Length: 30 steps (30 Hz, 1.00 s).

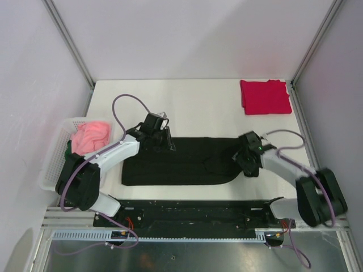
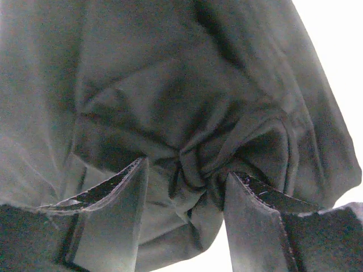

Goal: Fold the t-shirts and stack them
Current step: Rotate the tshirt 90 degrees

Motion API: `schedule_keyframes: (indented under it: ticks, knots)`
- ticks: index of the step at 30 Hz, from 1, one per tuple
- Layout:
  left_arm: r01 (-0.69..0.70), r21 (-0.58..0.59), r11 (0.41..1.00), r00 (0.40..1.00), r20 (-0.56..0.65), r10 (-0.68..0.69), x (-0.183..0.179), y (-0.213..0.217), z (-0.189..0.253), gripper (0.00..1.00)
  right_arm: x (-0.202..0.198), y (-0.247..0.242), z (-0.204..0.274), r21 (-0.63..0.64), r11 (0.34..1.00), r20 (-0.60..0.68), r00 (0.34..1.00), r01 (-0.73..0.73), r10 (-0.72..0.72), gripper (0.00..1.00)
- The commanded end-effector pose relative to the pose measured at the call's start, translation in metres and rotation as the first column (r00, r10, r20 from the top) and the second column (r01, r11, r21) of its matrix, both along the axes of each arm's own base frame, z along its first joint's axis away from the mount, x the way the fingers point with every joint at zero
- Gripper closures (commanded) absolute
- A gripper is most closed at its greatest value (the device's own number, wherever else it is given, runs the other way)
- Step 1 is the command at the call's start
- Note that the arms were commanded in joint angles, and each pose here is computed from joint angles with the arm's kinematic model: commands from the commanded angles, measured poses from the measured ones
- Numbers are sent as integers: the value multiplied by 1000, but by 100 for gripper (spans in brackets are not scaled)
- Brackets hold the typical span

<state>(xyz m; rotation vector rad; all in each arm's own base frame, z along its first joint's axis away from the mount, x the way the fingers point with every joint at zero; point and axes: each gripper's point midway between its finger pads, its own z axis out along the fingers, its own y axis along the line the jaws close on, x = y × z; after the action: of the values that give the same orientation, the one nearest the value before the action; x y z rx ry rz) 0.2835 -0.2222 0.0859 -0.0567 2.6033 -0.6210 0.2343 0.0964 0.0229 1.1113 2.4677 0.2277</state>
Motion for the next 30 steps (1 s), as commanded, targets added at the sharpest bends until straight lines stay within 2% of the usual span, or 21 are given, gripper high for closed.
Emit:
schedule_keyframes:
  ticks: [1, 7, 14, 16, 19, 24, 30]
  knots:
    - [-25, -19, 1000, 998, 49, 26, 3, 11, 16, 68, 58, 24, 6, -125, 980, 33, 986, -157, 162, 44]
    - [-38, -25, 999, 997, 65, 40, 5, 22, 23, 68, 158, 64, 11, -194, 927, 48, 941, -320, 335, 45]
    - [-19, -16, 1000, 999, 32, 19, 1, 23, 12, 68, 294, 67, -6, -339, 808, -13, 861, -482, 509, 43]
    - [-13, -5, 1000, 1000, 14, 13, 0, 22, 4, 68, 337, 62, 1, -386, 782, 9, 845, -490, 534, 39]
    - [-10, 9, 1000, 1000, -8, 10, -1, 24, -5, 68, 382, 48, 22, -417, 782, 91, 835, -463, 543, 31]
    - [-8, 38, 999, 999, -33, 9, -4, 28, -16, 67, 389, 45, 57, -331, 831, 243, 810, -447, 533, 24]
    - [-18, 92, 996, 997, -77, 25, -13, 32, -38, 69, 365, 42, 91, -306, 841, 273, 805, -445, 526, 24]
